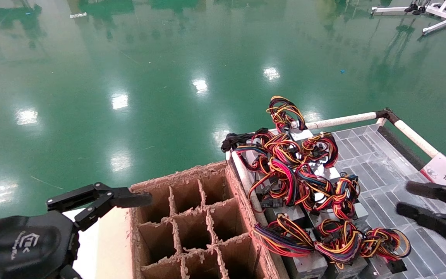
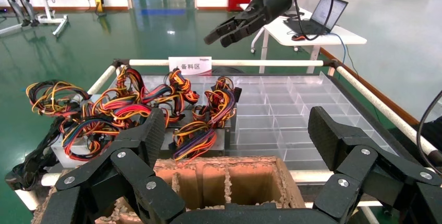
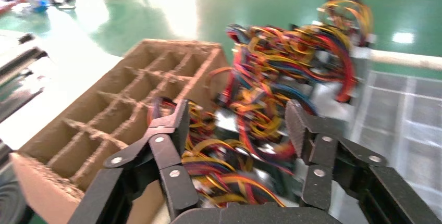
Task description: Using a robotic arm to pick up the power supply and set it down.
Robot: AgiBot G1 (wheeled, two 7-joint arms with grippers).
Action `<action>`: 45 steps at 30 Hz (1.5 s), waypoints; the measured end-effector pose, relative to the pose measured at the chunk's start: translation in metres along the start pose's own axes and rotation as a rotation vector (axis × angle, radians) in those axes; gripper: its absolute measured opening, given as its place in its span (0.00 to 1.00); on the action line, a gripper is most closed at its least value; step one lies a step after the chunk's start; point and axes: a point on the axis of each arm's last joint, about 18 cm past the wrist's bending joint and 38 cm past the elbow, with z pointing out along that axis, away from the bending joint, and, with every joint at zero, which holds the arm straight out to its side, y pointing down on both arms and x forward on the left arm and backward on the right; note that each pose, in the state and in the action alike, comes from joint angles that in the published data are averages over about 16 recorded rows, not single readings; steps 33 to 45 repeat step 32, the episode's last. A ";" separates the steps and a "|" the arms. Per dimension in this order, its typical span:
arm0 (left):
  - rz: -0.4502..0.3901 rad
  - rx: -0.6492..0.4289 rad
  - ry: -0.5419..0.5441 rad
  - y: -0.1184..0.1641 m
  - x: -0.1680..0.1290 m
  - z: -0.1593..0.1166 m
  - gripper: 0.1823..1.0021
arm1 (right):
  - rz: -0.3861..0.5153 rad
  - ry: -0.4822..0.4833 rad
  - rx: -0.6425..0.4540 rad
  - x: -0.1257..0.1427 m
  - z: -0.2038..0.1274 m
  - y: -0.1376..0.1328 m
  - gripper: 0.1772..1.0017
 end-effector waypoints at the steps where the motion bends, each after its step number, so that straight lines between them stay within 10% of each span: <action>1: 0.000 0.000 0.000 0.000 0.000 0.000 1.00 | -0.002 -0.016 0.004 -0.002 0.005 -0.001 0.53; 19: 0.000 0.000 0.000 0.000 0.000 0.000 1.00 | -0.070 -0.278 0.065 -0.054 0.076 -0.022 0.92; 45: 0.000 0.000 0.000 0.000 0.000 0.000 1.00 | -0.130 -0.385 0.098 -0.084 0.101 -0.034 0.99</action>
